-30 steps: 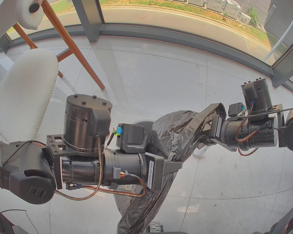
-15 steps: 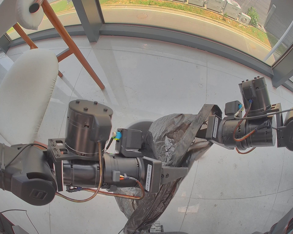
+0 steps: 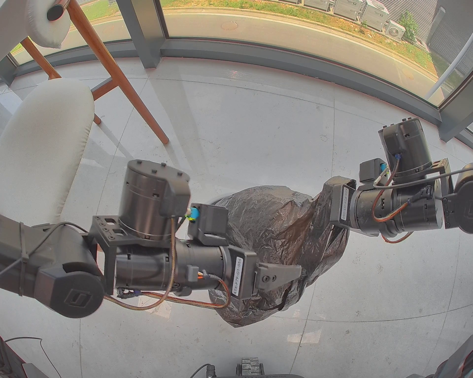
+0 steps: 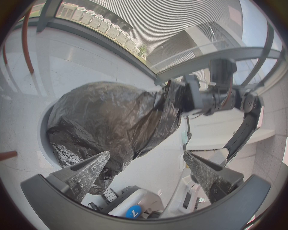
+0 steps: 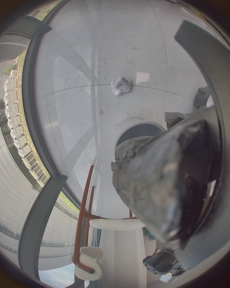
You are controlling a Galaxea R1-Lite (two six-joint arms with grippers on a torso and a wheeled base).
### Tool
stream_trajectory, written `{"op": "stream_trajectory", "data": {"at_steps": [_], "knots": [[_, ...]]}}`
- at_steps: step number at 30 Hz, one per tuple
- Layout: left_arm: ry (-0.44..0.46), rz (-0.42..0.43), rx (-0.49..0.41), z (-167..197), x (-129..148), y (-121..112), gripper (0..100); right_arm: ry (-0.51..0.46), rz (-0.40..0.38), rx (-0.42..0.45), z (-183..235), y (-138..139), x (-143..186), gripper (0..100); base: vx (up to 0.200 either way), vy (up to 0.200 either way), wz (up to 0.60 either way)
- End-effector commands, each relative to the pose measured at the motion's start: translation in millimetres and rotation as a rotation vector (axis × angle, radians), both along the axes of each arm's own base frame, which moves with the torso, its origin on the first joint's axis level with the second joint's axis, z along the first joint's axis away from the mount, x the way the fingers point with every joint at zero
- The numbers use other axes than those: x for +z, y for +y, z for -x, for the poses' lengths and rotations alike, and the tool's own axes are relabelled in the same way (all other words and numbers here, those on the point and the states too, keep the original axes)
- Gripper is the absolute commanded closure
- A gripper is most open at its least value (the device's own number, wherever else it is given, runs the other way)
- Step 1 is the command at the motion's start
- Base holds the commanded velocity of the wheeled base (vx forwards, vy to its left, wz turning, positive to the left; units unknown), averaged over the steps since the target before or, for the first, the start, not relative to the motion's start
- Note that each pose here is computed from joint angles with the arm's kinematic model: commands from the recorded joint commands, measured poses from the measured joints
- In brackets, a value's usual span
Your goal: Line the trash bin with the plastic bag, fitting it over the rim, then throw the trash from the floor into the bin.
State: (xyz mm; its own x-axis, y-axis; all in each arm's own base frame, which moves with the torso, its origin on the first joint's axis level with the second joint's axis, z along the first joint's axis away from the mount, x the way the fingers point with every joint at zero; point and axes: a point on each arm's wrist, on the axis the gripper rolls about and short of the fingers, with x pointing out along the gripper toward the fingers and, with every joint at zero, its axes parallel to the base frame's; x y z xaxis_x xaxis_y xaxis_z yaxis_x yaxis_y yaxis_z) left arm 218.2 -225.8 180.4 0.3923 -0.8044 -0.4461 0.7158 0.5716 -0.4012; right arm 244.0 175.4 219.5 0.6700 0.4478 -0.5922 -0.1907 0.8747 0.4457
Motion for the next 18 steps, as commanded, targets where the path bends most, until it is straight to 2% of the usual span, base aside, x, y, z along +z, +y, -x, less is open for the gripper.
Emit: {"op": "stream_trajectory", "data": {"at_steps": [1,8,13,18], "knots": [[0.007,-0.041,-0.052,3.7,-11.7,-26.1,0,0.001,0.01,-0.025,-3.3,-0.8,-1.4,100,0.0,0.0,0.0],[0.0,-0.059,-0.104,-0.1,-26.2,-70.4,0,0.0,0.008,-0.029,-5.2,0.4,-3.0,100,0.0,0.0,0.0],[0.009,-0.123,-0.052,-9.5,-47.9,-81.4,0,-0.009,0.001,-0.037,-8.1,0.2,-0.1,100,0.0,0.0,0.0],[-0.015,-0.159,0.017,-15.0,-54.3,-85.6,0,-0.007,0.001,-0.054,-12.3,-3.7,-1.0,100,0.0,0.0,0.0]]}}
